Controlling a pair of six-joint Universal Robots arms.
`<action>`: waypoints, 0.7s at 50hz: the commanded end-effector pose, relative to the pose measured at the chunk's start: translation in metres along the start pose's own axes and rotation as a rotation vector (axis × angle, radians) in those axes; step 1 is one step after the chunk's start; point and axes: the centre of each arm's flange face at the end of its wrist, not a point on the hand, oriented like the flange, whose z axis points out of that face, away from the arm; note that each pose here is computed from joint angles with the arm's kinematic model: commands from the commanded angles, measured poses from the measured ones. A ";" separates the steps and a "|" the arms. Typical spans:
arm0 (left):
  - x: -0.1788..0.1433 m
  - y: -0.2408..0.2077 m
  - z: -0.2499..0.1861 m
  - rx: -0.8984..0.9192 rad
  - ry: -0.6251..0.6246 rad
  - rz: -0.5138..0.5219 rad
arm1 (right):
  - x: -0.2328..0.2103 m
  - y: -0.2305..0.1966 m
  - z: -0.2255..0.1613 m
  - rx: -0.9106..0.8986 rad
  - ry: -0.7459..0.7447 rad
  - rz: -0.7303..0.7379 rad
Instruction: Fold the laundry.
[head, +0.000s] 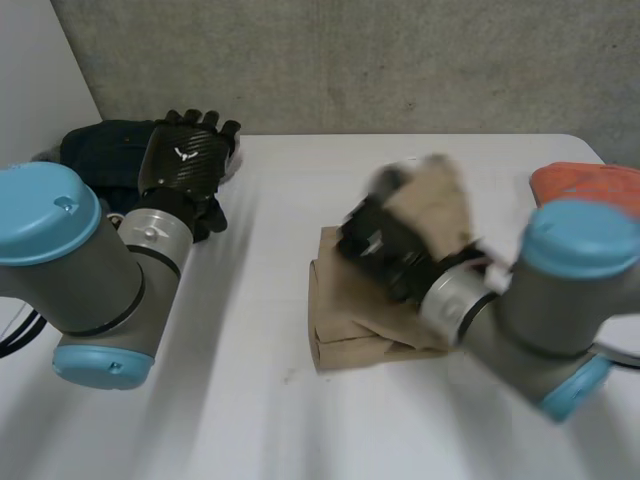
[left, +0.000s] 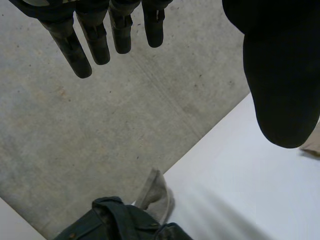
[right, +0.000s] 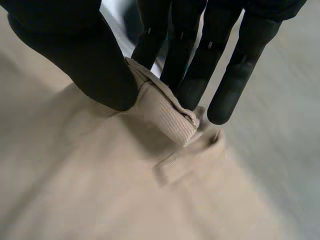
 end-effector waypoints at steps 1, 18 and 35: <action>0.013 -0.011 -0.004 0.030 0.034 -0.033 | -0.053 -0.006 0.001 0.021 -0.151 0.002; 0.102 -0.035 0.005 0.021 0.258 -0.114 | 0.100 0.020 -0.041 -0.097 0.257 0.911; 0.137 0.065 -0.016 -0.450 0.325 -0.020 | 0.030 0.111 -0.003 -0.543 0.034 0.866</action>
